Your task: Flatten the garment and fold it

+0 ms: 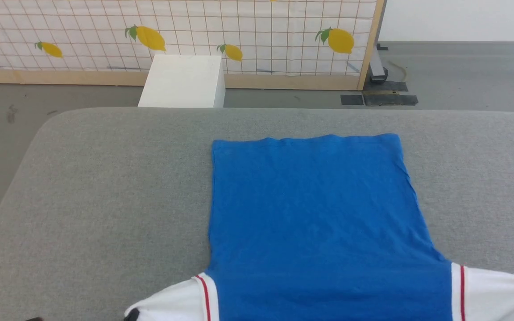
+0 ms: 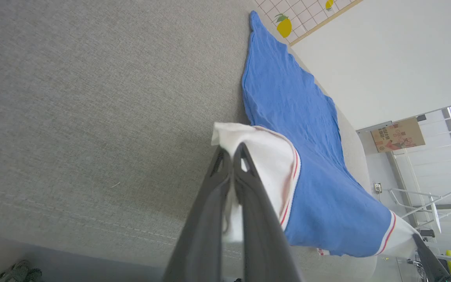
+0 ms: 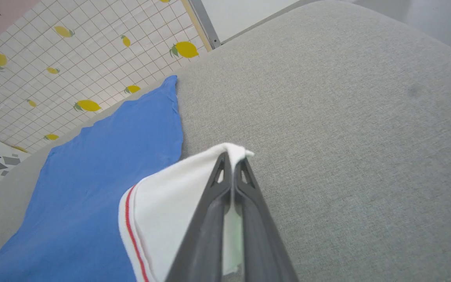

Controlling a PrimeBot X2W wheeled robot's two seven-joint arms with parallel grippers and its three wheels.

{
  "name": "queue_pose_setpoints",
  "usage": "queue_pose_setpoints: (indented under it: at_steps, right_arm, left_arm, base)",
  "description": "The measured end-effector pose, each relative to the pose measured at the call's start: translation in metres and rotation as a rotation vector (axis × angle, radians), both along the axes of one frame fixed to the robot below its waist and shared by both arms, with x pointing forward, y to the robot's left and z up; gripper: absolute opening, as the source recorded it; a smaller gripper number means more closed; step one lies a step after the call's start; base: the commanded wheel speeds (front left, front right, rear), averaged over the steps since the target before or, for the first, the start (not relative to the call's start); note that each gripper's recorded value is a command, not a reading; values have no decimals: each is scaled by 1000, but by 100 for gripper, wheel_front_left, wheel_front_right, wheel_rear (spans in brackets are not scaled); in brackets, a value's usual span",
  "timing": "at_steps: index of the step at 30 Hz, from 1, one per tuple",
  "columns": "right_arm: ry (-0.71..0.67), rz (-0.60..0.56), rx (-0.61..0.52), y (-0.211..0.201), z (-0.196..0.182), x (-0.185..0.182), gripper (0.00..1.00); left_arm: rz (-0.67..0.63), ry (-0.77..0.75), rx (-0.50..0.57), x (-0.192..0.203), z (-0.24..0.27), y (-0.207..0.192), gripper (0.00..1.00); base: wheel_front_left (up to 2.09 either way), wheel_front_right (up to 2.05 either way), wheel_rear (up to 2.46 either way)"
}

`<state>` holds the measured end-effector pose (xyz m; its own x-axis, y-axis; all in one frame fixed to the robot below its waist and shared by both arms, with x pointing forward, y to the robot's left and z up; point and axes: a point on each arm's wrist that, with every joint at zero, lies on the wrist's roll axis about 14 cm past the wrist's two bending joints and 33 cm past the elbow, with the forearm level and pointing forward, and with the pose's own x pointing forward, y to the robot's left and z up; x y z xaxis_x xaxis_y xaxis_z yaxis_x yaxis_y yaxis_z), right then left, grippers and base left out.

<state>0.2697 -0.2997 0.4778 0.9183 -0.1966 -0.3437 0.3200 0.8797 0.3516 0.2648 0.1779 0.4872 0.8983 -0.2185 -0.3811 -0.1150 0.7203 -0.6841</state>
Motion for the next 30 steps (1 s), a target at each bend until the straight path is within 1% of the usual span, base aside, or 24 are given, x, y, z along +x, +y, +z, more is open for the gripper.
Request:
queue_pose_setpoints:
  at_steps: [8, 16, 17, 19, 20, 21, 22, 23, 24, 28, 30]
  right_arm:
    - [166, 86, -21, 24, -43, 16, 0]
    - [367, 163, -49, 42, -96, 30, 0]
    - [390, 169, -45, 44, -103, 30, 1]
    - [410, 172, -38, 46, -111, 31, 6]
    - [419, 173, -39, 46, -115, 32, 15]
    - [429, 176, -42, 46, -117, 33, 29]
    - [432, 177, -43, 46, -118, 34, 46]
    - [429, 175, -43, 45, -119, 36, 91]
    - [426, 172, -43, 45, -119, 38, 100]
    - [379, 162, -35, 45, -110, 49, 100]
    - [339, 150, -34, 43, -99, 55, 100]
  left_arm:
    - [-69, -24, -3, 24, 1, -22, 0]
    - [-90, -67, 28, 47, 7, -28, 0]
    - [-90, -69, 29, 48, 8, -28, 0]
    - [-89, -71, 32, 50, 9, -28, 0]
    - [-89, -71, 32, 50, 9, -28, 0]
    - [-90, -69, 32, 50, 8, -29, 0]
    - [-90, -68, 34, 50, 8, -29, 0]
    - [-91, -67, 34, 51, 8, -29, 0]
    - [-92, -65, 33, 51, 7, -30, 0]
    - [-98, -66, 32, 53, 5, -32, 0]
    - [-99, -63, 30, 54, 4, -33, 0]
  base:
    - [0, 0, 0]
    - [0, 0, 0]
    - [0, 0, 0]
    - [0, 0, 0]
    - [0, 0, 0]
    - [0, 0, 0]
    - [0, 0, 0]
    - [0, 0, 0]
    - [0, 0, 0]
    - [0, 0, 0]
    - [0, 0, 0]
